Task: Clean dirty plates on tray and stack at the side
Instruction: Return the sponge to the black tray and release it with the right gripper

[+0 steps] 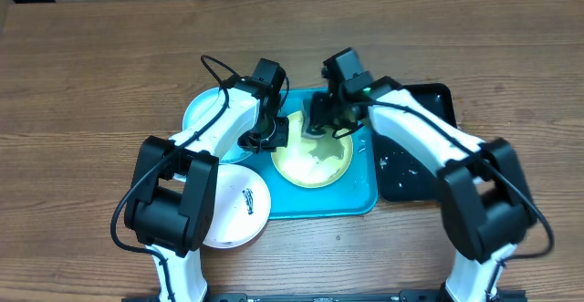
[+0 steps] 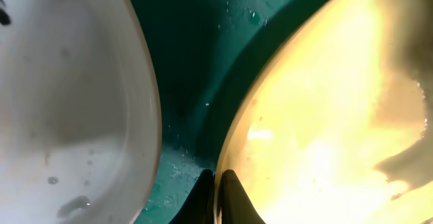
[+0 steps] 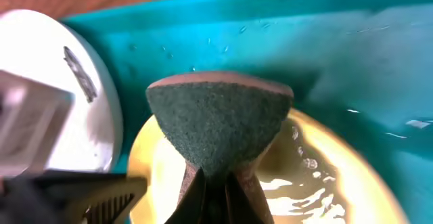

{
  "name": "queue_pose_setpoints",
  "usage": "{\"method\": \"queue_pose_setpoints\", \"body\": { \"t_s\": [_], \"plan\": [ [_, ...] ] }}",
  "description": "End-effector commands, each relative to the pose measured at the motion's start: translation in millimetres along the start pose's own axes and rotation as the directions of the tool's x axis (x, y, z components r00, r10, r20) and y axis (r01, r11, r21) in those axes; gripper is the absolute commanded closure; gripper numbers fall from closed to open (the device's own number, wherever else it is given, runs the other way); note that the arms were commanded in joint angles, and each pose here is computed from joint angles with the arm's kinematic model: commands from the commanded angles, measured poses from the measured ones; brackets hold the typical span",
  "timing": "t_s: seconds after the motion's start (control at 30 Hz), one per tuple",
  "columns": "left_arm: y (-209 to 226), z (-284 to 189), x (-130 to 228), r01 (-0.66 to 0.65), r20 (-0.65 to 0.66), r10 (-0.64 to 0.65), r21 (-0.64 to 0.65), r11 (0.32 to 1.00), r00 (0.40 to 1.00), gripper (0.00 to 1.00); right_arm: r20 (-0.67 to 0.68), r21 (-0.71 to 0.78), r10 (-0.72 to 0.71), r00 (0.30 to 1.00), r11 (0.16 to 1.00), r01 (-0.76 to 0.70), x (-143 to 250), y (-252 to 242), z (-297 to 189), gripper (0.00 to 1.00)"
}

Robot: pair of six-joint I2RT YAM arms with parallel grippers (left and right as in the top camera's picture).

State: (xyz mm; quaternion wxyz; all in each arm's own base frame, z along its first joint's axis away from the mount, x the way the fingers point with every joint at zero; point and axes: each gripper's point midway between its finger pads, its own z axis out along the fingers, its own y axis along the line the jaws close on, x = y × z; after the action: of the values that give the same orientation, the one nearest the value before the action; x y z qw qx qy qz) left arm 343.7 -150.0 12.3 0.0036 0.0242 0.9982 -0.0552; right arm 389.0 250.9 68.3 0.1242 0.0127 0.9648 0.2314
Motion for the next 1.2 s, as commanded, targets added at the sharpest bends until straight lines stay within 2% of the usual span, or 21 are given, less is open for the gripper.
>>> {"method": "queue_pose_setpoints", "body": {
  "t_s": [0.0,0.1,0.27,0.5,0.87,1.07,1.1,1.17],
  "plan": [
    [0.2,9.3,8.0,-0.006,-0.037,0.006,-0.012,1.0,0.999,0.96,0.099,0.008,-0.052,0.994,0.999,0.051,-22.4,-6.5,-52.5,0.96],
    [0.1,9.3,7.8,-0.006,-0.036,0.006,-0.011,1.0,0.999,0.96,0.081,0.051,-0.049,0.996,0.998,0.045,-20.7,-30.9,-73.9,0.96],
    [-0.1,9.3,7.0,-0.006,-0.032,0.006,-0.01,1.0,0.999,0.96,0.044,0.218,0.058,0.997,0.974,-0.067,-15.8,-101.6,-96.5,0.96],
    [-1.9,9.4,4.5,-0.002,-0.023,0.002,-0.002,1.0,1.0,0.96,-0.021,0.449,0.173,0.985,0.881,-0.145,9.6,-177.4,-113.1,0.96],
    [-2.8,9.4,4.1,0.004,-0.021,-0.004,0.002,1.0,1.0,0.96,-0.06,0.47,0.192,0.98,0.871,-0.142,41.4,-199.7,-83.2,0.96],
    [-2.8,9.3,4.2,0.004,-0.021,-0.004,0.002,1.0,1.0,0.96,-0.049,0.465,0.187,0.981,0.874,-0.143,40.0,-200.4,-80.4,0.96],
    [-2.8,9.4,4.2,0.004,-0.022,-0.004,0.002,1.0,1.0,0.96,-0.045,0.46,0.184,0.982,0.876,-0.143,37.7,-198.8,-81.0,0.95],
    [-2.7,9.4,4.2,0.004,-0.021,-0.004,0.001,1.0,1.0,0.96,-0.039,0.445,0.179,0.983,0.884,-0.143,31.5,-193.8,-84.0,0.75]
  ]
}}
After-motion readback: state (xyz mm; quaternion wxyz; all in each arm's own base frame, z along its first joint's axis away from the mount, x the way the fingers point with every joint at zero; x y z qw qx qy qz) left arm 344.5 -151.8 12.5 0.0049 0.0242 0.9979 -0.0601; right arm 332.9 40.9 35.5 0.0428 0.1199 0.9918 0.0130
